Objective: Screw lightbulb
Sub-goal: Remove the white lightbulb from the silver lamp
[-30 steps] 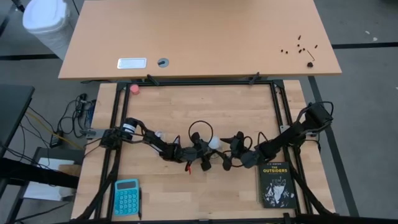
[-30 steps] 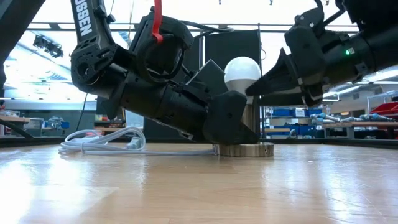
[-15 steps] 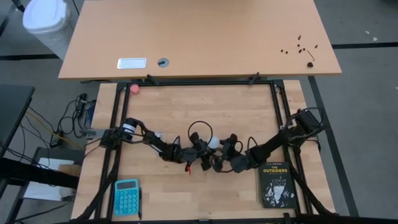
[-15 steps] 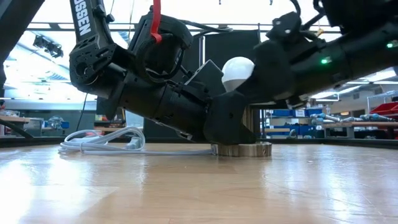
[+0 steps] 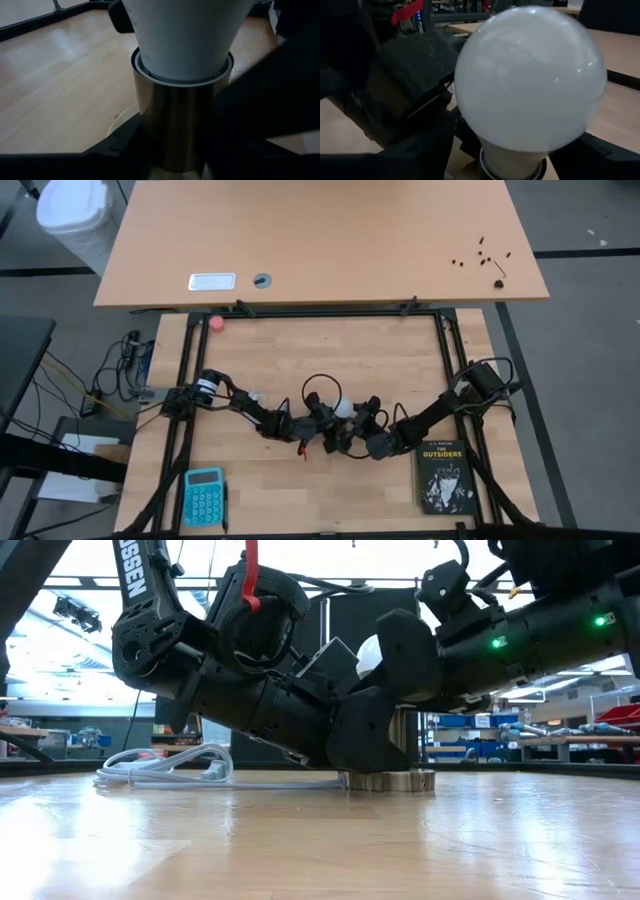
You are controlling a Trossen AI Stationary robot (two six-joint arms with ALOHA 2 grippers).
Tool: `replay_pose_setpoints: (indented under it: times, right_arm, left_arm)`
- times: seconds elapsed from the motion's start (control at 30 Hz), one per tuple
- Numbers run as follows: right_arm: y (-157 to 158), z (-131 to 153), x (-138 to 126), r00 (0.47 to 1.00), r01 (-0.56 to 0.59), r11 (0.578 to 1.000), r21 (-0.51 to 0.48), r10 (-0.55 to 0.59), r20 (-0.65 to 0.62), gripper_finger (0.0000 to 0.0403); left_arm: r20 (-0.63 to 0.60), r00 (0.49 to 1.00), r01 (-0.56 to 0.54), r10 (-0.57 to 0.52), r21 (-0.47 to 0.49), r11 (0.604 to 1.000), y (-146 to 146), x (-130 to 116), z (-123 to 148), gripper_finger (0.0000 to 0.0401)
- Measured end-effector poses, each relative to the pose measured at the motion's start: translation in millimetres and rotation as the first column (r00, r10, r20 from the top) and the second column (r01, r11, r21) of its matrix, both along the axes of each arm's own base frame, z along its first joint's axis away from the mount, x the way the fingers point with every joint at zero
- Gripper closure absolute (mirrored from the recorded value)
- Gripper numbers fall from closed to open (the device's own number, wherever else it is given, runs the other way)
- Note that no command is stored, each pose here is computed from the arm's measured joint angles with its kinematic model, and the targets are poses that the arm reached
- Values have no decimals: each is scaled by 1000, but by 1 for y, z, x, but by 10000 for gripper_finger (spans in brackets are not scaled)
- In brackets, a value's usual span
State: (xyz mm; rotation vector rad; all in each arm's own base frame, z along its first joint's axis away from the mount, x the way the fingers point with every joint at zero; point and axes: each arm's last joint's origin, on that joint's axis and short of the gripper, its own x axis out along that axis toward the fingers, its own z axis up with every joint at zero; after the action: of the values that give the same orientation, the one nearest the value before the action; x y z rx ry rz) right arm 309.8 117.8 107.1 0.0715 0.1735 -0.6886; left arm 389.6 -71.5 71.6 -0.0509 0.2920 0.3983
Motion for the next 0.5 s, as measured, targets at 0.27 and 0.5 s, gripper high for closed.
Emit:
replay_pose_setpoints:
  times: [0.27, 0.5]
  right_arm:
    - [-4, 2, 2, 1000, 10, 999, -35, -11, -9, 202]
    - [-8, -1, -1, 1000, -12, 1000, -29, 11, -14, 240]
  left_arm:
    - [-4, 1000, 16, -16, 8, 1000, 0, 0, 0, 205]
    - [-6, 1000, 20, -20, 5, 1000, 0, 0, 0, 205]
